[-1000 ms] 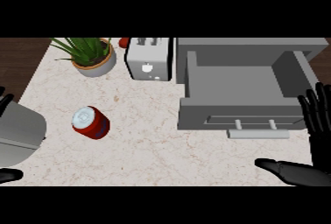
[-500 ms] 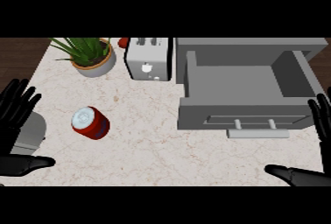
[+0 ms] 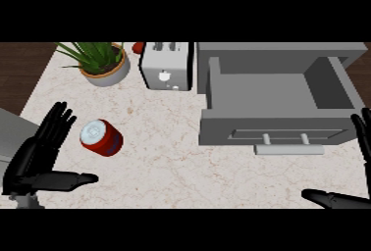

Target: Pick up the can, place it into the drawer and close the drawer

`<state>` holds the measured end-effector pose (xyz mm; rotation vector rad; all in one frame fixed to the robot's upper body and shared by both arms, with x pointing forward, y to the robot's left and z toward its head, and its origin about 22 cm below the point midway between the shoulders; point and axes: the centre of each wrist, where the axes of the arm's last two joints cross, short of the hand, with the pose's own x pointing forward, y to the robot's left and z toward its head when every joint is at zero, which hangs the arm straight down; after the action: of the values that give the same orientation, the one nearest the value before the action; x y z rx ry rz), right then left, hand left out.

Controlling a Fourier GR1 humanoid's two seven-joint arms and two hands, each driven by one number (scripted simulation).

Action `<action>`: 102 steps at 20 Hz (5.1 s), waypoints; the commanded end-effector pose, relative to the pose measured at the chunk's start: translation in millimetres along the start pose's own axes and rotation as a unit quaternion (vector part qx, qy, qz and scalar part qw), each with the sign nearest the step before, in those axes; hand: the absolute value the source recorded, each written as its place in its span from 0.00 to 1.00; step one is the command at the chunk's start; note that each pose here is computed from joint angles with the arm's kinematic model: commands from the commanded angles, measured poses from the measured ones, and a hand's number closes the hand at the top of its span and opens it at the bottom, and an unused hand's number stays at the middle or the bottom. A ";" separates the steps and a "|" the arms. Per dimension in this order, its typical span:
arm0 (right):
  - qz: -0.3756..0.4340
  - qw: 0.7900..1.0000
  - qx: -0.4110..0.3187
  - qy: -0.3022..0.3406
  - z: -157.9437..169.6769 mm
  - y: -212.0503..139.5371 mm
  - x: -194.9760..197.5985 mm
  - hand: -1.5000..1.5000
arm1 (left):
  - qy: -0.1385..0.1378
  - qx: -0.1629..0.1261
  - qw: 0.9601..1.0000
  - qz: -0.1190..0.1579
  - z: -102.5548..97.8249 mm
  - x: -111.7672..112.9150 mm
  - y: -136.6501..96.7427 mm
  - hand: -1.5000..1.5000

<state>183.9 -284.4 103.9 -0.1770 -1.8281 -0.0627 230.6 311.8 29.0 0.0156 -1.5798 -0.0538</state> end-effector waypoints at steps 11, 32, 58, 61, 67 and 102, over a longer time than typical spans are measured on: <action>0.004 1.000 -0.006 0.004 20.7 -17.9 32.6 0.00 | 0.021 0.041 0.999 -0.007 -6.5 -73.1 12.7 0.00; 0.016 1.000 -0.005 -0.001 18.3 -21.7 20.3 0.00 | 0.063 0.066 0.996 0.002 -41.6 -147.3 27.8 0.00; 0.024 0.999 -0.012 -0.023 14.7 -30.7 45.4 0.00 | 0.014 -0.071 0.995 0.067 -72.2 -147.3 -14.1 1.00; 0.022 1.000 0.000 -0.022 3.6 -24.1 31.7 0.00 | 0.004 -0.061 0.995 0.078 -90.1 -136.2 -26.5 1.00; 0.021 0.999 -0.013 -0.021 8.5 -21.8 44.3 0.00 | -0.012 0.037 0.996 0.084 -121.1 -118.1 -96.7 1.00; 0.028 0.998 -0.033 -0.038 -2.0 -16.6 42.5 0.00 | -0.078 -0.082 0.993 0.021 -193.1 211.1 -266.0 1.00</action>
<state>167.2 -298.3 148.2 -0.2897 -1.8792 -0.0676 416.7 52.5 195.8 -0.1572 -1.7207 -0.1451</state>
